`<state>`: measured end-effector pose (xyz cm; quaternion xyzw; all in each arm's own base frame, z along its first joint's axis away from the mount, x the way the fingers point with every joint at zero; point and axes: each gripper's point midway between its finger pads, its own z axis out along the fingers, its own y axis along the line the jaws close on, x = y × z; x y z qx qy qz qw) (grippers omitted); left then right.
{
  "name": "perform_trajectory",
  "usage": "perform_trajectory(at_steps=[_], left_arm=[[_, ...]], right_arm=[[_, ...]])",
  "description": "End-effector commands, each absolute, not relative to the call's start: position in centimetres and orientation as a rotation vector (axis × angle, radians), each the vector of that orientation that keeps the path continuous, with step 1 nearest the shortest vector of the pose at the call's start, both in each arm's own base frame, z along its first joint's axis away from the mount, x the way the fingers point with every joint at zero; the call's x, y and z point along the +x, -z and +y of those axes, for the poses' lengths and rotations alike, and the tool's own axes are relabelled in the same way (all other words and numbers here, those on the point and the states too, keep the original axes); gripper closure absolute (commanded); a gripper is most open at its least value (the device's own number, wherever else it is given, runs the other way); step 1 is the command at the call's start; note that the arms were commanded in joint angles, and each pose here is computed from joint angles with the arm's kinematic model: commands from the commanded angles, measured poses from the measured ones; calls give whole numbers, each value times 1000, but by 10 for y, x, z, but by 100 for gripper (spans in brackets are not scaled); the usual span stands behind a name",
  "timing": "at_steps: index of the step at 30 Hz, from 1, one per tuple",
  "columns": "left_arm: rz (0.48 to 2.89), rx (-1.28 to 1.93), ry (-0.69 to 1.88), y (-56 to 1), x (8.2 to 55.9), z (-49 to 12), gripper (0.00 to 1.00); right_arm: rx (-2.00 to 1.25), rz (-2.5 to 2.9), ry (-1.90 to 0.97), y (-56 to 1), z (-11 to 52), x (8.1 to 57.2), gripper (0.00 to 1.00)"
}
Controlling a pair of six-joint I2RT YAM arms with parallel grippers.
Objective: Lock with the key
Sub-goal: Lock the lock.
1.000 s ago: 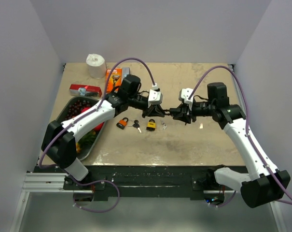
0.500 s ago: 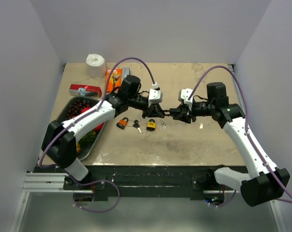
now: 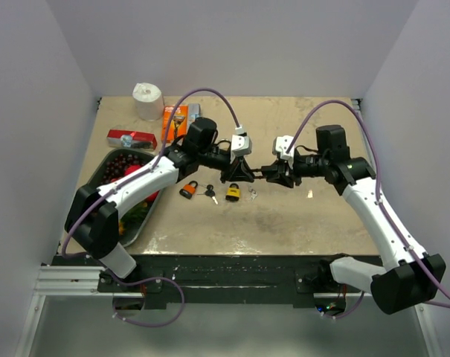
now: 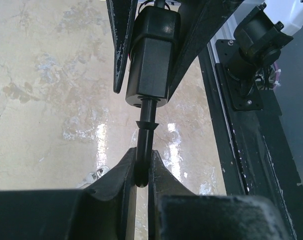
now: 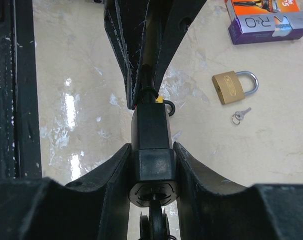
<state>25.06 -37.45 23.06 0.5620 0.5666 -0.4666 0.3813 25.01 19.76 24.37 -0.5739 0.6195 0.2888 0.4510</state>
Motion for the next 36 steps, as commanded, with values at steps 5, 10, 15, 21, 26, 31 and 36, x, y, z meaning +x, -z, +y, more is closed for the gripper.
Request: perform_trajectory(at_steps=[5, 10, 15, 21, 26, 31, 36], left_arm=[[869, 1420, 1149, -328, 224, -427, 100], [830, 1392, 1134, -336, 224, -427, 100], [792, 1390, 1136, -343, 220, -427, 100], [768, 1386, 1223, -358, 208, -428, 100], [721, 1399, 1287, -371, 193, -434, 100], [665, 1399, 1291, -378, 188, -437, 100], [623, 1404, 1342, -390, 172, -436, 100]], right_arm=[[-1526, 1282, -1020, -271, 250, 206, 100], [-1509, 1310, -1075, -270, 252, 204, 100], [-1475, 1330, -1117, -271, 256, 208, 100], [-1476, 1282, -1021, -269, 259, 222, 100], [-1526, 1231, -1031, -260, 272, 221, 100], [-1563, 1178, -1071, -253, 284, 208, 100], [-1638, 1139, -1122, -241, 290, 188, 100]])
